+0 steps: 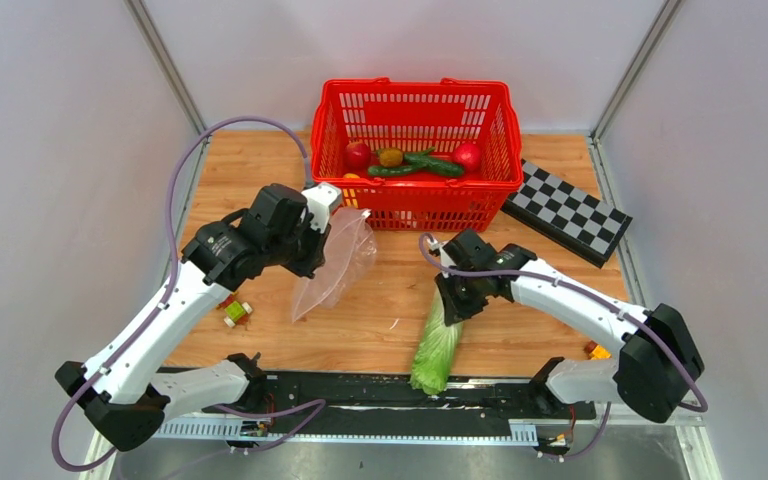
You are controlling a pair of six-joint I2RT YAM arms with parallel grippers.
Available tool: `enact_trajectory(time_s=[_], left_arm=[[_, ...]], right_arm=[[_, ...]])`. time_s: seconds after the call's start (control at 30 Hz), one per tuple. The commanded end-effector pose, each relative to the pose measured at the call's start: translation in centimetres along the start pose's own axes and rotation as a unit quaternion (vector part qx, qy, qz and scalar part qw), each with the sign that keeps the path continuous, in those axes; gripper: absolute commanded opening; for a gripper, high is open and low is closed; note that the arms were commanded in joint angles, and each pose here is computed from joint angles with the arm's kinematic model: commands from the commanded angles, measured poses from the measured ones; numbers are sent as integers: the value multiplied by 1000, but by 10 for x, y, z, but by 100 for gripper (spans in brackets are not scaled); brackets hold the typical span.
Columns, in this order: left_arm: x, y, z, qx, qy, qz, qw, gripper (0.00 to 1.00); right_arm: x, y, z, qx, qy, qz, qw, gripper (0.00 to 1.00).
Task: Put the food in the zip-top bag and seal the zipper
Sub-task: Place the fake vegetable at the center of the board.
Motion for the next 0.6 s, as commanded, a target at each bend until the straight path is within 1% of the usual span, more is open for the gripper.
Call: enact_trajectory(time_s=[0.0,0.03,0.07,0.13,0.23,0.27,0.3,0.43,0.5,0.57], left_arm=[[-5,2,-3,-18,5,26,999,0],[-5,2,-3,-18,4,26,999,0],[-5,3,-3,-17,4,28,999,0],[-5,3,-3,-20,2,28,999,0],[-5,5,-3,-22,-1,26,999,0],[-5,5,-3,-22,-1,24,999,0],[-4,6,-3,-21,-2,22,1000,0],[-3,6,-2,-21,-3,12,1000,0],[-2,7,-2,-21,-3,11,1000,0],[-3,6,-1,-22,-5,11,1000,0]], right_arm=[[3,2,-22,-47,-27,54,997,21],[4,1,-23,-48,-28,61,997,36],[8,-1,-23,-53,-31,62,996,48],[13,-8,-21,-68,-23,61,996,70],[20,-18,-15,-99,14,47,994,86],[22,-20,-11,-105,37,44,993,90],[24,-21,-6,-108,56,42,992,91],[32,-13,17,-133,140,55,980,94],[30,-5,31,-137,192,89,968,94],[34,2,42,-140,222,95,960,95]])
Point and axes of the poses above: each gripper's point midway between its finger pads, its own y axis out along the fingers, its own x axis along the line the jaws close on, z = x × y, the point moved 9 cm from there along -y, back along the fingers, and after that the axes turned 1 degree about -y, right-handed, at the moved point
